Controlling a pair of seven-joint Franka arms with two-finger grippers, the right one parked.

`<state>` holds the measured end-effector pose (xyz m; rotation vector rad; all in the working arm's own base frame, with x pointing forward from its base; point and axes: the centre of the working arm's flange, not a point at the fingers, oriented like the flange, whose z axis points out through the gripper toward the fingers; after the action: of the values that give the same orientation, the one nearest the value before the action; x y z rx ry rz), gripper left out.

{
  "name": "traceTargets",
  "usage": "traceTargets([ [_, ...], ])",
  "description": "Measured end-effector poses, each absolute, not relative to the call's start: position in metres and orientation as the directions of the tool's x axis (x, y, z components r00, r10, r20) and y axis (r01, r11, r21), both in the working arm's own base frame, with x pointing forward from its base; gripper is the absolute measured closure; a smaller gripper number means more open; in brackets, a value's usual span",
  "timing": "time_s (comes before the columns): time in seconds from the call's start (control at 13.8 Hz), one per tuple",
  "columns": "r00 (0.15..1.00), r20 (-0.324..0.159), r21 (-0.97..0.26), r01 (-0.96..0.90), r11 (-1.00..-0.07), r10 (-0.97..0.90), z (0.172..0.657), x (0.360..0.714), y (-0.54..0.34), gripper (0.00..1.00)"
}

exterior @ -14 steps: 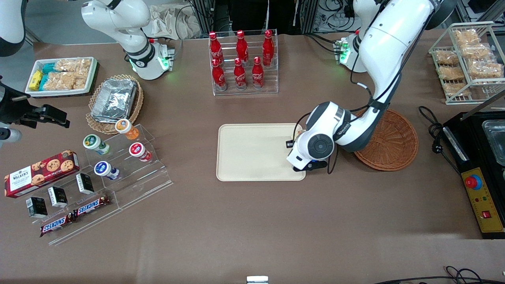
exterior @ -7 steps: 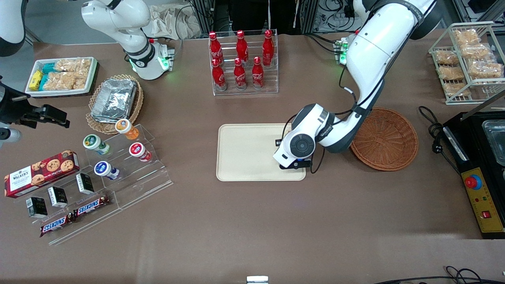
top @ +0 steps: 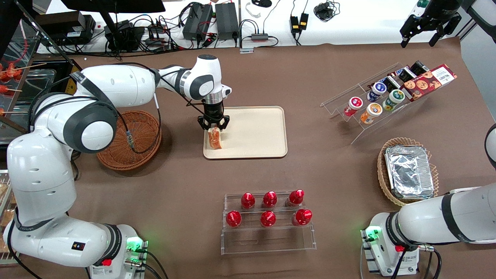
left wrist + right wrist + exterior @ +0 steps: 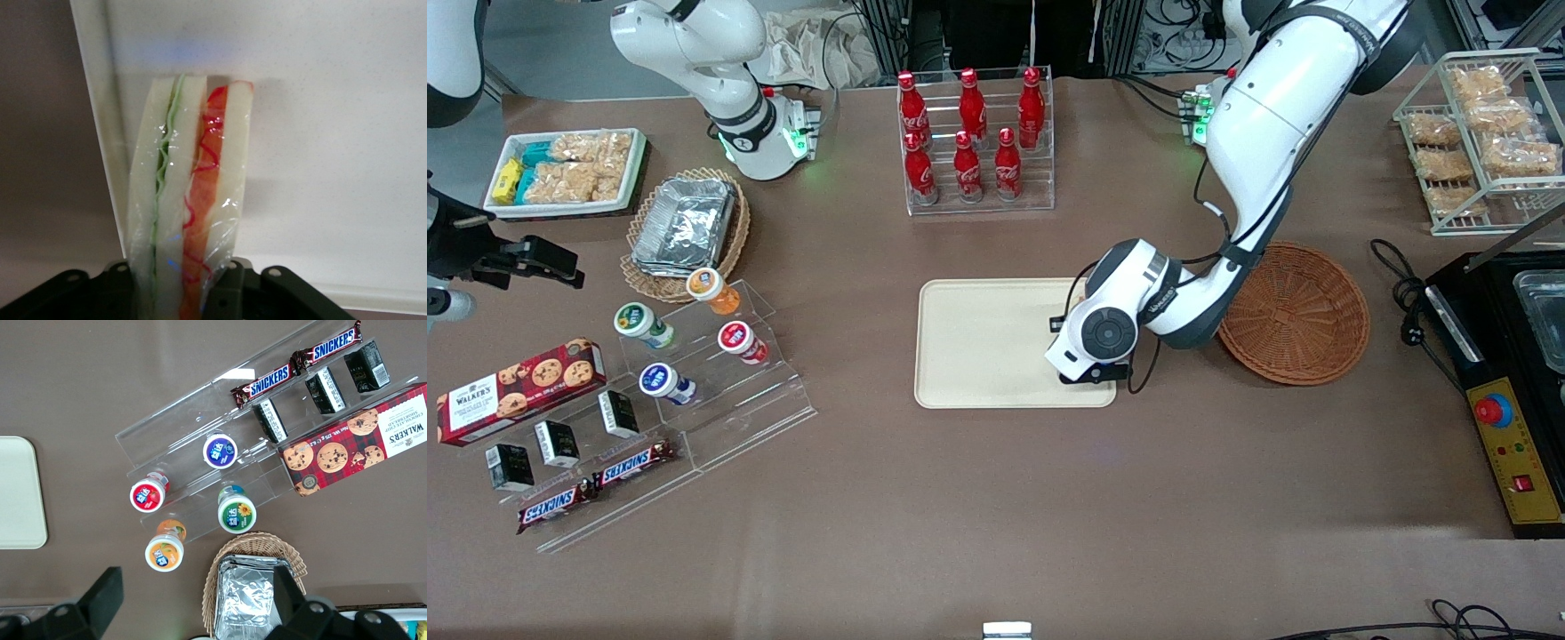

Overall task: Place sandwich from basket to tray
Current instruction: 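Open the left gripper to release the sandwich onto the tray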

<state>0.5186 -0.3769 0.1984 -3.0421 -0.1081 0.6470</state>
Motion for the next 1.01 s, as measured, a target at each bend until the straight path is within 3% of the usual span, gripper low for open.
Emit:
traceTargets([
  [0.22,0.911,-0.404,-0.051,0.068,-0.996,0.083,0.197,0.522,-0.372,0.44],
  [0.51,0.914,-0.392,-0.057,0.092,-0.994,0.107,0.203,0.528,-0.37,0.04],
  [0.72,0.918,-0.381,-0.063,0.094,-0.994,0.111,0.233,0.537,-0.371,0.0],
  [1.01,0.931,-0.347,-0.068,0.097,-0.993,0.115,0.31,0.553,-0.369,0.0],
])
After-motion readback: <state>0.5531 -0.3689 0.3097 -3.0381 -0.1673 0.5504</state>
